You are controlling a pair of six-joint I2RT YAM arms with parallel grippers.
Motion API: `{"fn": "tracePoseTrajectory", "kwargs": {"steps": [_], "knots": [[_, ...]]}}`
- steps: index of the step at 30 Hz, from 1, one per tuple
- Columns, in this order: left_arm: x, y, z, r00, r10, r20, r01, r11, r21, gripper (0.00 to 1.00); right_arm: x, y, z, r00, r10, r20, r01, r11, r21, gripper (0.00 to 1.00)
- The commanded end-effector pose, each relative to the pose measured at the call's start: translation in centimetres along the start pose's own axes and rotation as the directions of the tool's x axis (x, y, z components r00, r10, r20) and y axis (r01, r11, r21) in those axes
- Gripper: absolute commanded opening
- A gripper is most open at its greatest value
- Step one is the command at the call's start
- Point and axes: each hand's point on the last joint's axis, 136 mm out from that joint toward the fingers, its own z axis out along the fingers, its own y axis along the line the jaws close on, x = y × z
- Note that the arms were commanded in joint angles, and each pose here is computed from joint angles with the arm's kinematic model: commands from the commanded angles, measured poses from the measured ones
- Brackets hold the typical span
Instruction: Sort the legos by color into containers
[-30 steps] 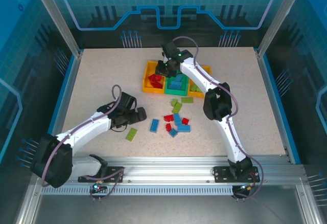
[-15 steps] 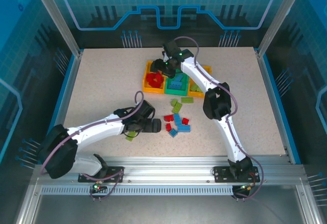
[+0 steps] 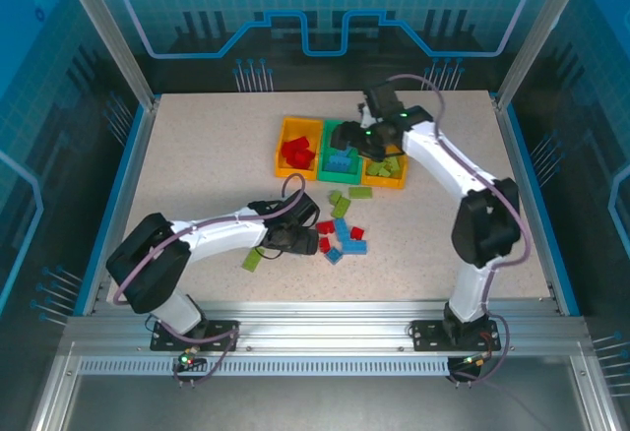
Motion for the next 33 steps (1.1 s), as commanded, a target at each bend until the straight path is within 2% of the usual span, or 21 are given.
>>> {"fn": "tracePoseTrajectory", "kwargs": {"steps": [1,5,7,13,19,23,28,33], "knots": [[0.1,0.2,0.7,0.999,0.024,-0.029,-0.025,0.999,-0.039,0.64,0.3,-3.2,-1.6,0.999,0.003,0.042,-0.005,0.999,0.048,0.81],[-0.2,0.3,1.0,1.0,0.008,-0.023,-0.009,0.999,-0.051,0.42,1.2,-6.8,-3.5,0.997,0.033,0.075,-0.039,0.996,0.086,0.83],[-0.6,0.5,0.4,1.0,-0.004,-0.01,0.004,0.998,-0.06,0.35,1.8,-8.6,-4.1,0.996,0.041,0.075,-0.05,0.991,0.121,0.83],[-4.5,0.7,-3.6,0.991,-0.061,0.12,0.065,0.997,-0.03,0.33,6.0,-11.9,-4.2,0.999,0.043,0.028,-0.048,0.983,0.176,0.83],[-12.3,-1.5,-8.6,0.963,-0.053,0.263,0.034,0.997,0.076,0.33,11.9,-14.5,-3.0,0.996,0.082,-0.033,-0.073,0.97,0.231,0.83],[-17.6,-4.2,-9.9,0.95,-0.02,0.313,-0.025,0.99,0.14,0.33,14.6,-15.3,-2.4,0.994,0.103,-0.04,-0.092,0.971,0.221,0.82],[-22.5,-7.2,-7.3,0.953,-0.017,0.302,-0.049,0.976,0.212,0.32,17.0,-14.9,-1.8,0.997,0.029,-0.068,-0.012,0.972,0.233,0.78],[-25.4,-9.4,-5.1,0.954,-0.02,0.3,-0.058,0.967,0.25,0.33,19.0,-14.6,-1.1,0.994,0.006,-0.108,0.02,0.97,0.242,0.75]]}}
